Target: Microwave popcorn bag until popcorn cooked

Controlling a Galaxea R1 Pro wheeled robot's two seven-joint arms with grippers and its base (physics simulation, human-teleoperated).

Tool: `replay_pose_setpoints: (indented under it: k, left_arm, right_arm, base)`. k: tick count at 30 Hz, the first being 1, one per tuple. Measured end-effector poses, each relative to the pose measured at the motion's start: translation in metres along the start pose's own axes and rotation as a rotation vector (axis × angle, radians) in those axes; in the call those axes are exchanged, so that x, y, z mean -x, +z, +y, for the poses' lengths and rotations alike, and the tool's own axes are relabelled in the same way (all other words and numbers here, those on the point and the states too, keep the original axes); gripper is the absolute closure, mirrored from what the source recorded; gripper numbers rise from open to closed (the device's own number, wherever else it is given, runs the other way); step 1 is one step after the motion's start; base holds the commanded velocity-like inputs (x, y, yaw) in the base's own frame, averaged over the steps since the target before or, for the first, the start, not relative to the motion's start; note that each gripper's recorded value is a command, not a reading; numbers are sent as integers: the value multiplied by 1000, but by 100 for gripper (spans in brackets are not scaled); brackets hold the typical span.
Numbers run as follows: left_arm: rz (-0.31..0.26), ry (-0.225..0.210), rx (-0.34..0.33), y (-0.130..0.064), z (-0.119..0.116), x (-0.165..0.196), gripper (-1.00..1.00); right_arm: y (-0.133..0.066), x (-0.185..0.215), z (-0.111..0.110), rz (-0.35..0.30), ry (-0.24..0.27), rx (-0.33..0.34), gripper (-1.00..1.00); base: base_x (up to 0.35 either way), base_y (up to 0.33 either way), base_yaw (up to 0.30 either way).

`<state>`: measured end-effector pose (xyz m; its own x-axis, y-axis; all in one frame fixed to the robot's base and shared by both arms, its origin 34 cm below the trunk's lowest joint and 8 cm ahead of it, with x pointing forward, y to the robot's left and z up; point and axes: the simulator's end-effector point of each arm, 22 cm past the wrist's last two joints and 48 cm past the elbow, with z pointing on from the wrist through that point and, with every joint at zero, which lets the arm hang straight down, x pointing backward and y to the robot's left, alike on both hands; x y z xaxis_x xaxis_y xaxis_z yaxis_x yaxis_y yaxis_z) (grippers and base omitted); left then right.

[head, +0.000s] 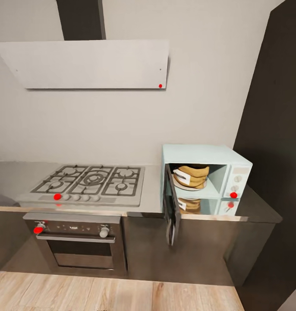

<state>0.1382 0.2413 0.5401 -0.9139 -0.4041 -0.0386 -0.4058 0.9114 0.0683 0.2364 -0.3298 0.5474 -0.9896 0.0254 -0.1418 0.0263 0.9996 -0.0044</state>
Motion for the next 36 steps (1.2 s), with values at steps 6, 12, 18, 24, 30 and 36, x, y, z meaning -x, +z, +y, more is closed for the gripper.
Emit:
replay_pose_setpoints:
  k: [6, 12, 18, 24, 30, 36]
  left_arm:
    - [0, -2, 0, 0, 0, 0, -100]
    - [-57, 4, -14, 0, -4, 32, -100]
    - [-355, 88, -131, -47, -50, 215, -100]
    - [-571, 162, -249, -162, -113, 353, -100]
    - [-944, 211, -641, -408, -272, 523, -100]
    - [-1102, 279, -876, -495, -316, 519, -100]
  right_arm:
    - [0, 0, -2, 0, -3, -3, -100]
    - [0, 0, 0, 1, -2, 0, -100]
    - [0, 0, -1, -1, -2, -2, -100]
    - [0, 0, -2, -1, -4, -2, -100]
    - [0, 1, -3, -3, -4, -3, -100]
    - [0, 0, -2, -1, -7, -2, -100]
  base:
    - [0, 0, 13]
    - [0, 0, 0]
    - [0, 0, 0]
    - [0, 0, 0]
    - [0, 0, 0]
    - [0, 0, 0]
